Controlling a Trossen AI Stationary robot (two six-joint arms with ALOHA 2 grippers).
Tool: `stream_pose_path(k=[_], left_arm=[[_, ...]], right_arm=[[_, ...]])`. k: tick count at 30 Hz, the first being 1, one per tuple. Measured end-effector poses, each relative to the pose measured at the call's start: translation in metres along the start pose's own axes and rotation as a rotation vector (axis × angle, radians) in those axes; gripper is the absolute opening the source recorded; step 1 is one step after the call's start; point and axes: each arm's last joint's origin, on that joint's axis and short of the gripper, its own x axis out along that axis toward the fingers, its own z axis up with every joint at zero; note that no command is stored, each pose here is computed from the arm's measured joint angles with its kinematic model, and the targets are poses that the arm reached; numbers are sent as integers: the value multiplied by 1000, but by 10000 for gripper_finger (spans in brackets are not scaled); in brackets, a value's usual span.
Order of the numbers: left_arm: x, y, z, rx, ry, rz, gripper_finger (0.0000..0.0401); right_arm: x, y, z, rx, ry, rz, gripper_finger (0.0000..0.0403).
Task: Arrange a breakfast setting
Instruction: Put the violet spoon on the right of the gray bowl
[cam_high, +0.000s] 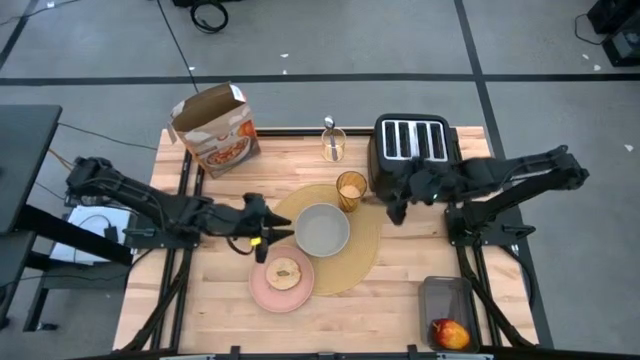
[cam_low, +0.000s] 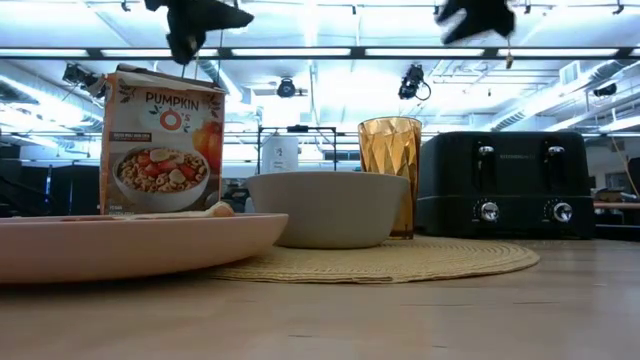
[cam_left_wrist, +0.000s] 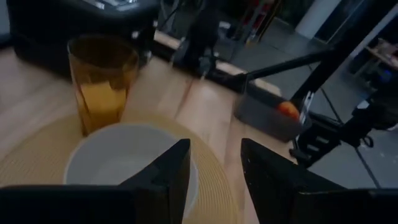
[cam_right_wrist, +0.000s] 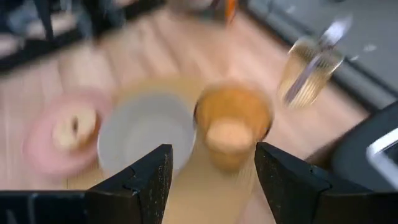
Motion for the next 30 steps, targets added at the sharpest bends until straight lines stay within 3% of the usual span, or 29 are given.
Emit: stream_pose_path(k=[3, 8, 15, 20, 25, 30], left_arm=[[-1, 12, 2, -10, -17, 9, 149], [-1, 18, 17, -46, -55, -67, 149], [-26, 22, 29, -23, -51, -158, 165], [-48, 21, 26, -9, 22, -188, 169], [-58, 23, 22, -32, 68, -183, 165], [-59, 22, 20, -79, 85, -181, 165]], right_arm=[[6, 0, 34, 75, -93, -92, 233], [56, -19, 79, 204, -87, -231, 242], [146, -71, 124, 312, -56, -128, 323], [188, -117, 139, 187, 35, -81, 374], [215, -161, 149, 41, 71, 33, 360], [226, -208, 147, -16, 87, 103, 349]])
